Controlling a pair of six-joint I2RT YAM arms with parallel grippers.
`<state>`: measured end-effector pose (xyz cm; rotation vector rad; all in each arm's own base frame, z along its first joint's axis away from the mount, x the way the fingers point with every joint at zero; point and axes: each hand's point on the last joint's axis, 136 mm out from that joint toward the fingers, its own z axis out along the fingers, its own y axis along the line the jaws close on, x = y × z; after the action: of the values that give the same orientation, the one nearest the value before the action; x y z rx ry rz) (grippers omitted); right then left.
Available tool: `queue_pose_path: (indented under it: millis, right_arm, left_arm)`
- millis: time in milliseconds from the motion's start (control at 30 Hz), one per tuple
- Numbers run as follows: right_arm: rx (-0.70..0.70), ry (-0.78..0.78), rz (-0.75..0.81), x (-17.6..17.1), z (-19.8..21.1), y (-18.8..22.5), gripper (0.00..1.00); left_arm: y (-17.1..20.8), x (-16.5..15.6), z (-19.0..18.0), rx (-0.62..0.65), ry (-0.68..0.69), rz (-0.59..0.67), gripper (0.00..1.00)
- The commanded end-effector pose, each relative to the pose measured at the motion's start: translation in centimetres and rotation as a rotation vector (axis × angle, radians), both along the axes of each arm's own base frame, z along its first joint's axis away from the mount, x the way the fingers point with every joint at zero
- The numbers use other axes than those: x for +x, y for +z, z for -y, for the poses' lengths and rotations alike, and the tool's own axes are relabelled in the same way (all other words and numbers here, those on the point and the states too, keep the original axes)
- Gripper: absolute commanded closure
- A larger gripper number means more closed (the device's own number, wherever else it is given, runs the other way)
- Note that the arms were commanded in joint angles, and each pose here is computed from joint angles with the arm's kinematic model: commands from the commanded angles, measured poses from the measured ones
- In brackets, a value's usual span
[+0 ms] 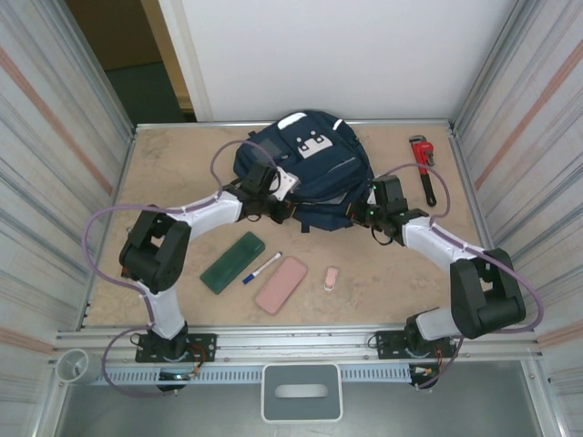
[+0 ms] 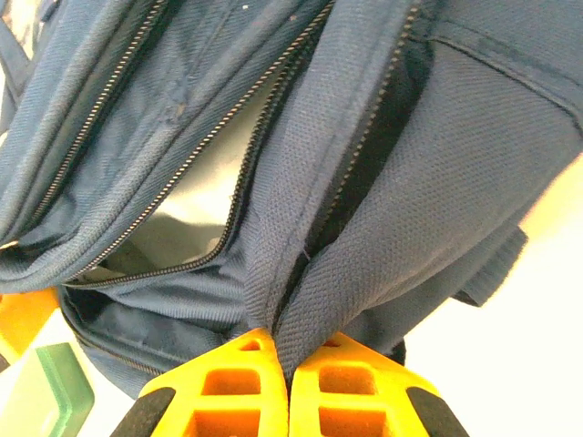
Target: Pack the student bag
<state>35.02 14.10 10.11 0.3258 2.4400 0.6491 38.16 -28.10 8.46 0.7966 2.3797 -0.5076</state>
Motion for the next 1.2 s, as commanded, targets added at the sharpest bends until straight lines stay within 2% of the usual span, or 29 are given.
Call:
queue_pose_path:
  millis: [0,233,433,467,600,667,700,800,967,1167]
  right_arm:
    - [-0.119,-0.071,-0.033,-1.3,3.6,-1.0,1.0]
    - [-0.118,-0.069,-0.049,-1.6,3.6,-1.7,1.0]
    - [-0.024,0.017,-0.018,-1.8,1.2,-1.3,1.0]
    - [-0.006,0.032,-0.013,-1.9,0.6,-1.1,1.0]
    - [0.034,0.079,-0.007,-2.4,-1.0,-0.9,1.0]
    - [0.035,0.086,-0.01,-2.5,-1.2,-1.0,1.0]
    - [0.036,0.091,-0.011,-2.5,-1.3,-1.0,0.98]
    - [0.019,0.102,-0.017,-2.7,-1.1,-0.7,0.86]
    - [-0.072,0.008,-0.055,-3.2,2.6,-0.7,0.57]
    - [-0.097,-0.076,-0.034,-4.2,5.9,-0.1,0.46]
  left_arm:
    - [0.2,4.3,-8.6,0.195,0.309,0.048,1.0]
    - [0.6,5.6,-11.5,0.176,0.406,0.033,1.0]
    - [-0.5,6.9,-13.4,0.247,0.479,0.02,1.0]
    - [-0.1,6.7,-13.1,0.233,0.471,0.023,0.89]
    - [4.7,5.0,-9.4,0.084,0.359,0.162,0.46]
    - [7.1,3.9,-6.4,0.005,0.251,0.233,0.32]
    - [8.0,3.2,-4.4,-0.032,0.174,0.254,0.29]
    - [8.5,1.4,0.6,-0.034,-0.006,0.28,0.23]
    - [6.0,0.4,7.0,0.103,-0.185,0.286,0.19]
    - [3.5,1.1,10.7,0.188,-0.269,0.266,0.17]
